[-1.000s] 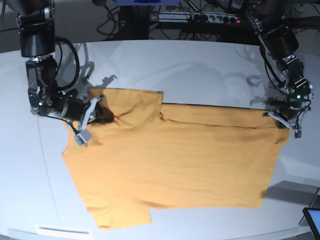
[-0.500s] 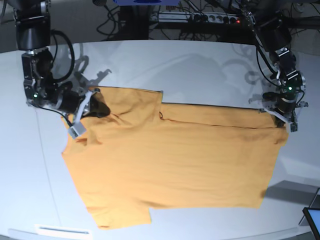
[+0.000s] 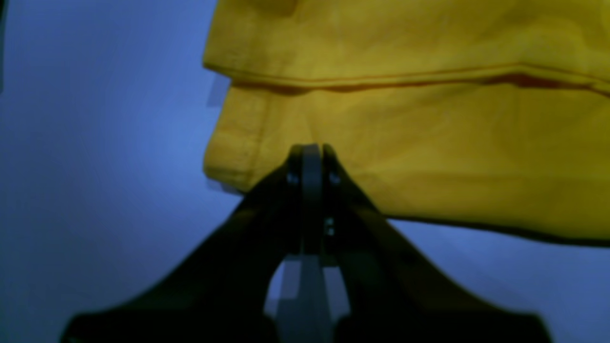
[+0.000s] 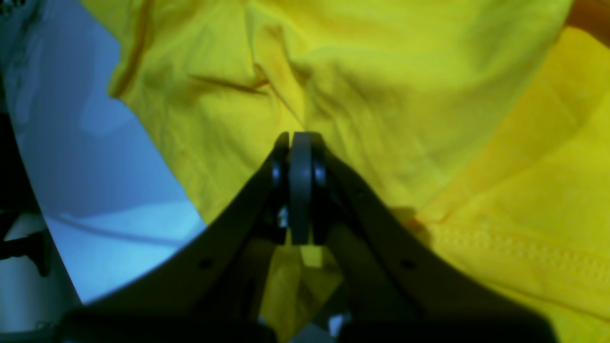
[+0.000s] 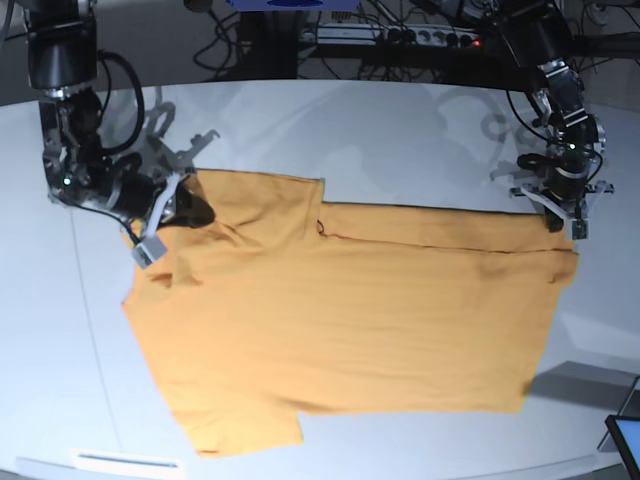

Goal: Fold the T-shirt properly

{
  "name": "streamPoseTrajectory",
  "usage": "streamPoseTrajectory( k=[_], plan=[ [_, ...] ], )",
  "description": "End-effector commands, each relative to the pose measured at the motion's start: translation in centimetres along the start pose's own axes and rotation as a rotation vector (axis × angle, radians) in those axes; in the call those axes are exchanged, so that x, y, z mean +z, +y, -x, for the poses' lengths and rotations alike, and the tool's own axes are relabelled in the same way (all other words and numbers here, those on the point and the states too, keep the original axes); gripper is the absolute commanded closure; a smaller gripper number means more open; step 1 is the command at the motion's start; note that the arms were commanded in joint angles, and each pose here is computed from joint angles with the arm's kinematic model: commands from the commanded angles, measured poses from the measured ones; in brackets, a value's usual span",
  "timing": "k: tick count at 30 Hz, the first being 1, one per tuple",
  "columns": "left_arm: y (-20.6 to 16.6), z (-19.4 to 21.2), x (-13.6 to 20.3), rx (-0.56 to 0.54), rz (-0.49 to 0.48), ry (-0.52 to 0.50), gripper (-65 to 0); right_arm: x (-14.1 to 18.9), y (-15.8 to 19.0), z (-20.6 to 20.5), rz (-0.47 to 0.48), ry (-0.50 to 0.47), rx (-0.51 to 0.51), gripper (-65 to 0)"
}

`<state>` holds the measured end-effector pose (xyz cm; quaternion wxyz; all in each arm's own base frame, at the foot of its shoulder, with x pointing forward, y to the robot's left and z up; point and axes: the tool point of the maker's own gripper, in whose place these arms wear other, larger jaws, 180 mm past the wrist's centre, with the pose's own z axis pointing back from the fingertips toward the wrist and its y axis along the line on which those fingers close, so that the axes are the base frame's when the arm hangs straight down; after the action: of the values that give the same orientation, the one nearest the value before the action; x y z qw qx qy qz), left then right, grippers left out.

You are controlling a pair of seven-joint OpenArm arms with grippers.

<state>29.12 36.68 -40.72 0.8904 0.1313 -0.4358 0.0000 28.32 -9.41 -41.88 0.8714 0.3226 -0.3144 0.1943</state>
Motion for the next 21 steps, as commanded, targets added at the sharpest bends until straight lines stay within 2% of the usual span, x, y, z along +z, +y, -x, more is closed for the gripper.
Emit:
streamPoseTrajectory(
  k=[1,4,12,19,21],
  plan=[
    [-0.3,3.0,0.4,-0.035,0.013,0.126,0.0,0.6,-0.8,1.5,0.036,0.089,0.03,-0.3],
    [-0.3,3.5,0.7,-0.038,0.013,0.136,0.0,0.8,-0.3,2.1,0.031,0.093,0.03,-0.3],
    [-0.1,5.1,1.9,-0.055,0.01,0.162,0.0,2.9,-1.7,4.0,0.089,0.091,-0.029,-0.3],
    [-0.9,1.3,3.6,-0.102,0.001,0.054,0.0,3.7,-0.5,3.2,0.084,0.074,0.028,-0.3],
    [-0.8,1.0,3.9,-0.114,-0.006,0.068,0.0,3.9,0.3,2.7,0.075,0.071,0.056,-0.3]
  ],
)
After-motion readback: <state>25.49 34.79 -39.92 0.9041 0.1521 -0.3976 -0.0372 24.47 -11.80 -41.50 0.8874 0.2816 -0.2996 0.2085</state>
